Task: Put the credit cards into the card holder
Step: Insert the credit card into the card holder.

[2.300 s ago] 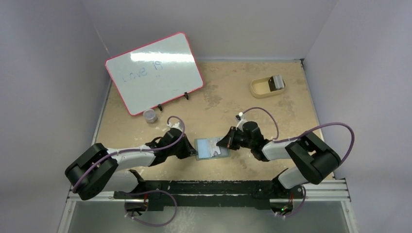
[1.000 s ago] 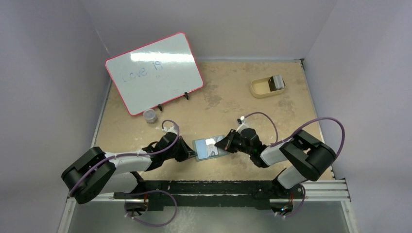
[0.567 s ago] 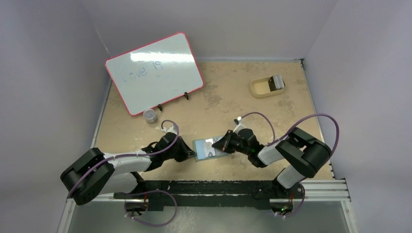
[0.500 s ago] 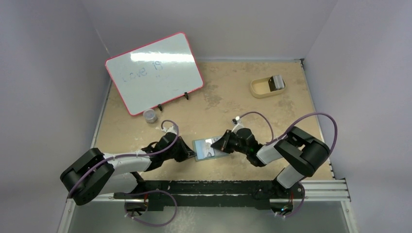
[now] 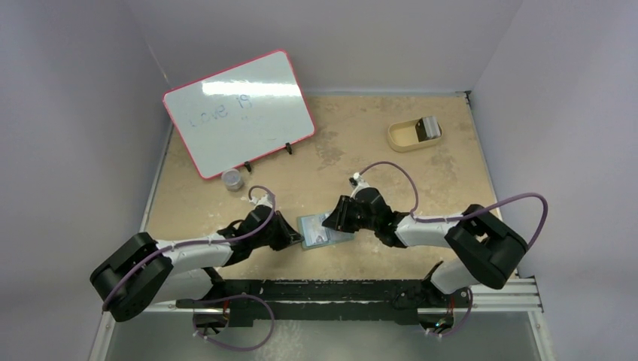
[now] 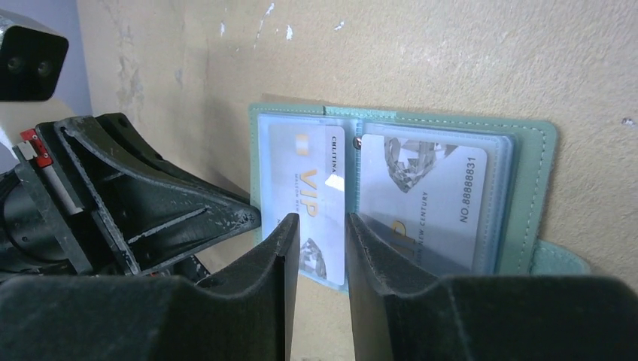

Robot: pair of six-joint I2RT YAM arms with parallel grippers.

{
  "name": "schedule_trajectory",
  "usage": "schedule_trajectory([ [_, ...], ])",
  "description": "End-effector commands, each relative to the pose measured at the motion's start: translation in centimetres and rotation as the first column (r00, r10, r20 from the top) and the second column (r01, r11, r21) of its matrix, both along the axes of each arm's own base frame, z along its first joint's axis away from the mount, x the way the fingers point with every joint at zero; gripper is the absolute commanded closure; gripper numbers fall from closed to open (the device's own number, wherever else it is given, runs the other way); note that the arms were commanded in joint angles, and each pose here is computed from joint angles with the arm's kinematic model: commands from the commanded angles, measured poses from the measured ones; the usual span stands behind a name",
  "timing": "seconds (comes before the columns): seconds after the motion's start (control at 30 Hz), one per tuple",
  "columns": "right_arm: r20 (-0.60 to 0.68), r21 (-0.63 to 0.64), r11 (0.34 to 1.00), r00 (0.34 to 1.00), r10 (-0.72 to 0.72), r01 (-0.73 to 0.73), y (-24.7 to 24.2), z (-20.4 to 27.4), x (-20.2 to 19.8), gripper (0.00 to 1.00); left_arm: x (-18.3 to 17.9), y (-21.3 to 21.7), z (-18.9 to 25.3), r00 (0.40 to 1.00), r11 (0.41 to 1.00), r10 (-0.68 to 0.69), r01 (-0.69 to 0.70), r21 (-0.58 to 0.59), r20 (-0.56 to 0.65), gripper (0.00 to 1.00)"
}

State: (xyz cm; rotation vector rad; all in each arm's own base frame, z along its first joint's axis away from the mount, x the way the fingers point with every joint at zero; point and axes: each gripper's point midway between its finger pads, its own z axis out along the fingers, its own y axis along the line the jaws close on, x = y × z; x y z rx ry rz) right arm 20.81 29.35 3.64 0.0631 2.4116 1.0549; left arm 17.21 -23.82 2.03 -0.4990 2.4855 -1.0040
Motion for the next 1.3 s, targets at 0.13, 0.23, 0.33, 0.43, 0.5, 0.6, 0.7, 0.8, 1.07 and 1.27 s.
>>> schedule_trajectory([
  [0.13, 0.021, -0.042, 0.999, 0.999, 0.028, -0.027, 0.8, 0.5, 0.5, 0.70, 0.8, -0.3, 1.5, 0.999, 1.000, 0.007, -0.006, -0.023, 0.048, 1.00],
  [0.23, 0.015, -0.035, 0.999, 0.999, 0.037, -0.037, 1.4, 0.2, 0.6, 0.70, 0.8, -0.2, 1.5, 0.999, 1.000, 0.008, -0.007, -0.021, 0.049, 1.00],
  [0.33, 0.008, -0.008, 0.998, 0.998, 0.063, -0.063, 2.3, 0.1, 0.2, 0.70, 0.8, -0.2, 1.4, 0.999, 1.000, 0.007, -0.006, -0.019, 0.048, 1.00],
  [0.43, 0.003, 0.022, 0.995, 0.996, 0.093, -0.093, 3.2, 0.2, -0.3, 0.77, 0.8, -0.2, 1.5, 0.999, 1.000, 0.007, -0.006, -0.019, 0.050, 1.00],
  [0.5, 0.005, 0.045, 0.994, 0.995, 0.100, -0.100, 3.5, 0.4, -0.6, 0.82, 0.8, -0.2, 1.6, 0.999, 1.000, 0.007, -0.006, -0.021, 0.051, 1.00],
  [0.6, 0.012, 0.061, 0.992, 0.994, 0.110, -0.111, 3.7, 0.7, -0.9, 0.87, 0.8, -0.2, 1.6, 0.999, 1.000, 0.005, -0.004, -0.019, 0.051, 1.00],
  [0.7, 0.012, 0.053, 0.992, 0.993, 0.117, -0.118, 3.7, 0.6, -1.0, 0.90, 0.8, -0.2, 1.8, 0.999, 1.000, 0.002, -0.001, -0.018, 0.053, 1.00],
  [0.8, -0.004, -0.009, 0.993, 0.993, 0.115, -0.115, 2.9, 0.1, -1.1, 0.86, 0.8, -0.1, 2.2, 0.998, 1.000, -0.007, 0.007, -0.006, 0.059, 1.00],
  [1.07, 0.028, -0.134, 0.989, 0.998, 0.063, -0.059, 0.6, 2.0, -0.3, 0.67, 0.7, -0.3, 4.1, 0.995, 0.999, -0.040, 0.041, -0.001, 0.086, 1.00],
  [1.27, 0.071, -0.245, 0.969, 0.997, -0.015, 0.032, -1.7, 1.0, 1.1, 0.77, 0.8, -1.0, 5.6, 0.992, 0.997, -0.060, 0.064, -0.033, 0.109, 1.00],
])
